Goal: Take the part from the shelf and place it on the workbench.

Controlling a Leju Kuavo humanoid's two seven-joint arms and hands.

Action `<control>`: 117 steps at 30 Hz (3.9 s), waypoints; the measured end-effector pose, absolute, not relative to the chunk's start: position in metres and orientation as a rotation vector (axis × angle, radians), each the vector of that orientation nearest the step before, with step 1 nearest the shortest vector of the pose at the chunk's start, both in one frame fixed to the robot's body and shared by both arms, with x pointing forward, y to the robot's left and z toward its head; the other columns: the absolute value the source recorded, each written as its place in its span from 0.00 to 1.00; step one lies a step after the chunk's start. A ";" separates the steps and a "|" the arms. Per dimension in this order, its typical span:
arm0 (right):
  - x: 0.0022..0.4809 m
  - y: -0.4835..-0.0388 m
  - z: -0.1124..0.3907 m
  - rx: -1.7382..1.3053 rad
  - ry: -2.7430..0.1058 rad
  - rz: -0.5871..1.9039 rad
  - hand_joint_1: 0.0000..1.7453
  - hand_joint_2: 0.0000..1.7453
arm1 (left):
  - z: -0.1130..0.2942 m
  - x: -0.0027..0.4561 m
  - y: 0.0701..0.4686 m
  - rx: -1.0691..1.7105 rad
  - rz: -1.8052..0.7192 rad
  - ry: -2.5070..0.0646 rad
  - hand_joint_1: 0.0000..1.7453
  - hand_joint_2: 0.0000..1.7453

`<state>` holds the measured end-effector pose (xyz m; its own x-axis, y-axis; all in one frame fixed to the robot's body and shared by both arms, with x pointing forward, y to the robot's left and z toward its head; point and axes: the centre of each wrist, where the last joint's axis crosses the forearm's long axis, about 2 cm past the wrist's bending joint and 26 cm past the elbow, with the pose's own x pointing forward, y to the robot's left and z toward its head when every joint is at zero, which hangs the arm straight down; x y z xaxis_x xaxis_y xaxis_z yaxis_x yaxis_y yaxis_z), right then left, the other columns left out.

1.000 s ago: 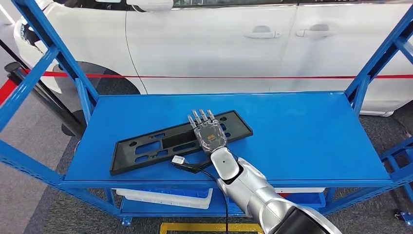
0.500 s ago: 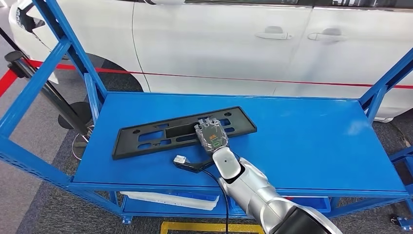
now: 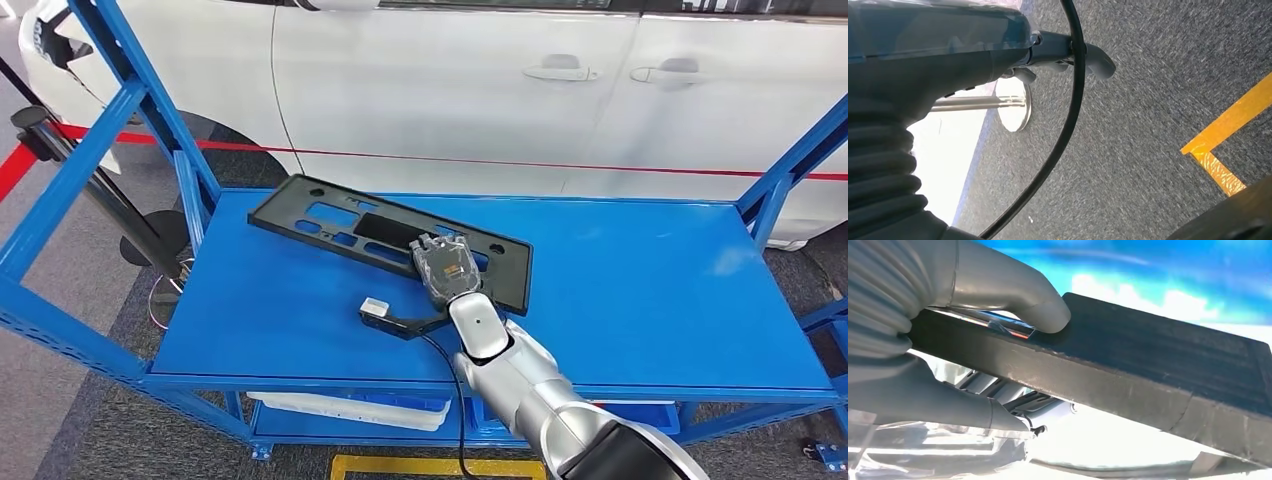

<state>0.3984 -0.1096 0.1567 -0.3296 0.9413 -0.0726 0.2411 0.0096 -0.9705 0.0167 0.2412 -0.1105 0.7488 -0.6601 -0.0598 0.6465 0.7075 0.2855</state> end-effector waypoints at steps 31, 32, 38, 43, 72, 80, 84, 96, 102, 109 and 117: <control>0.330 -0.278 0.281 -0.222 -2.459 0.179 1.00 1.00 | -0.108 0.014 0.216 -0.011 -0.023 -0.826 0.00 1.00; 0.321 -0.279 0.273 -0.211 -2.459 0.193 1.00 1.00 | -0.108 0.014 0.215 -0.013 -0.006 -0.826 0.00 1.00; 0.284 -0.277 0.248 -0.166 -2.448 0.231 1.00 1.00 | -0.108 0.013 0.216 0.028 0.026 -0.804 0.00 1.00; 0.273 -0.277 0.244 -0.150 -2.444 0.236 1.00 1.00 | -0.108 0.012 0.217 0.036 0.038 -0.790 0.00 1.00; 0.218 -0.242 0.193 0.010 -2.418 0.236 1.00 1.00 | -0.108 0.013 0.222 0.184 0.046 -0.548 0.00 1.00; 0.212 -0.223 0.181 0.077 -2.379 0.179 1.00 1.00 | -0.108 0.014 0.222 0.176 0.054 -0.508 0.00 1.00; 0.209 -0.215 0.177 0.095 -2.364 0.171 1.00 1.00 | -0.108 0.016 0.221 0.170 0.046 -0.494 0.00 1.00; 0.207 -0.201 0.168 0.119 -2.320 0.149 1.00 1.00 | -0.108 0.018 0.218 0.163 0.046 -0.484 0.00 1.00; 0.206 -0.195 0.166 0.141 -2.313 0.126 1.00 1.00 | -0.108 0.019 0.218 0.155 0.034 -0.481 0.00 1.00; 0.206 -0.188 0.165 0.167 -2.302 0.102 1.00 1.00 | -0.108 0.022 0.219 0.157 0.027 -0.479 0.00 1.00; 0.203 -0.181 0.166 0.189 -2.304 0.105 1.00 1.00 | -0.107 0.024 0.219 0.154 0.006 -0.468 0.00 1.00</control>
<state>0.2035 -0.1810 0.1659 -0.6657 -0.1028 0.7391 -0.1697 0.9854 -0.0157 0.0240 0.2194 -0.1075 0.8925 -0.0293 0.4501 -0.0414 0.9884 0.1464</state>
